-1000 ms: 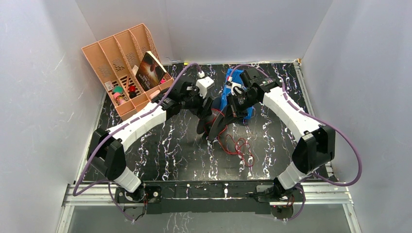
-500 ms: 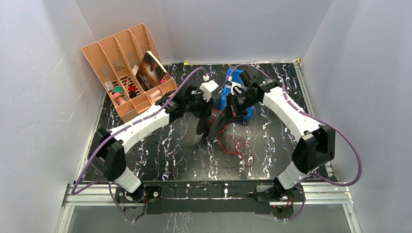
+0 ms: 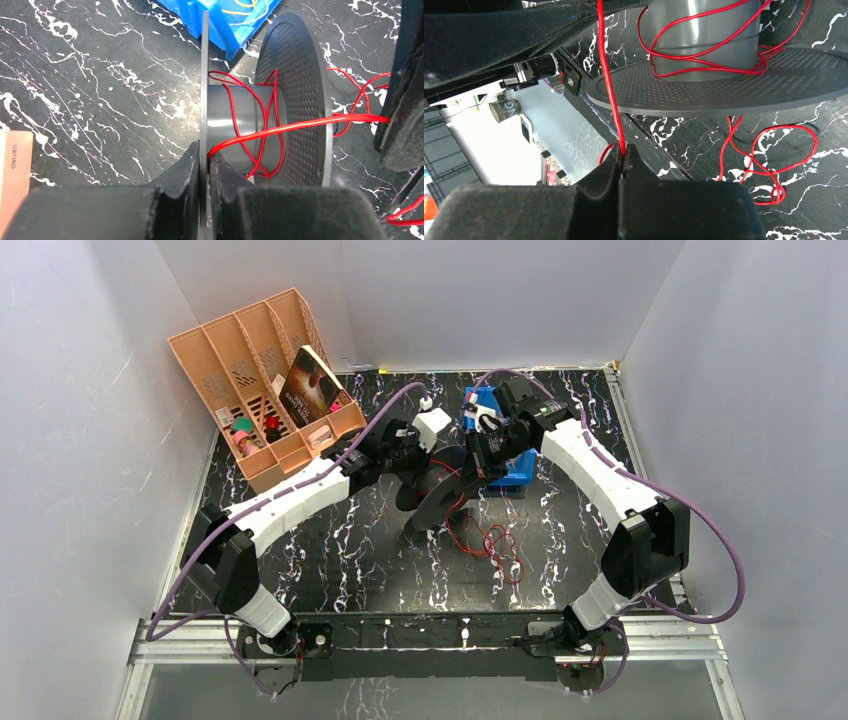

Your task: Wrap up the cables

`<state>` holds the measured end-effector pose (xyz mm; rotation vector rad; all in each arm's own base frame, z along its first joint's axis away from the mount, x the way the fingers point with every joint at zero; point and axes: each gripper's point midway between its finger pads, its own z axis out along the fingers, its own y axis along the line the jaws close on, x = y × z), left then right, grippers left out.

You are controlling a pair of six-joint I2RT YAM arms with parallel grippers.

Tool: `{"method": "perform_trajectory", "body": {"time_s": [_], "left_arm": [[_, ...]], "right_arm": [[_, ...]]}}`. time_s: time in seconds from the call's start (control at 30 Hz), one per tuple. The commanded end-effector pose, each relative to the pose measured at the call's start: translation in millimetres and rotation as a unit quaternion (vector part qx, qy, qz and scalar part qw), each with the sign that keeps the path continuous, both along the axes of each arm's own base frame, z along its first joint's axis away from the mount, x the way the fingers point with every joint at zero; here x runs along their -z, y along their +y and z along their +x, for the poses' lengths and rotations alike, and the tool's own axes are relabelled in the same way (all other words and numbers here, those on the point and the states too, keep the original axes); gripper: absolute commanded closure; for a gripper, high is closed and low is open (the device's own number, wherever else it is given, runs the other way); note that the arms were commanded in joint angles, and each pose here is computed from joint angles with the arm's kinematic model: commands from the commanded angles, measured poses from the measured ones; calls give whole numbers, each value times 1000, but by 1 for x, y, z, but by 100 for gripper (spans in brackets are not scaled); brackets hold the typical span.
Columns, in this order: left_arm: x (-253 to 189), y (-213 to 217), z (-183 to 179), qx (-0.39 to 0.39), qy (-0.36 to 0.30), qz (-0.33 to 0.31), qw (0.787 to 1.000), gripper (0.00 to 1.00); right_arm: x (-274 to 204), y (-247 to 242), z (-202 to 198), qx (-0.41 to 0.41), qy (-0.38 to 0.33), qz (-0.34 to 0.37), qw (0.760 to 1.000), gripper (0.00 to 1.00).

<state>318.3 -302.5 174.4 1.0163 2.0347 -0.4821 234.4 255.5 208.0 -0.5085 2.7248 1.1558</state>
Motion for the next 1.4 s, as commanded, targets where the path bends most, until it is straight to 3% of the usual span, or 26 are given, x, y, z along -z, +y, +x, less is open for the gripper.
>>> {"method": "perform_trajectory", "body": {"time_s": [0.0, 0.3, 0.53, 0.87, 1.1, 1.37], "left_arm": [[-19, -1, -6, 10, -19, -13, 1000, 100], [-27, 4, -19, 13, -28, -8, 999, 100], [-37, 8, -36, 6, -37, 5, 999, 100], [-58, 20, -63, -4, -19, -42, 999, 100], [-65, 35, -73, -34, -9, -48, 998, 100], [-72, 50, -74, -72, -6, -42, 996, 100]], "right_arm": [[-3, 2, 4, 3, -8, 8, 1000, 98], [-4, -18, 20, 46, -76, -48, 995, 90], [-5, -50, 36, 110, -157, -111, 975, 84], [11, -71, 31, 123, -218, -137, 959, 70], [-5, -67, 15, 121, -266, -74, 953, 58], [-8, -45, -18, 45, -314, 35, 948, 49]]}}
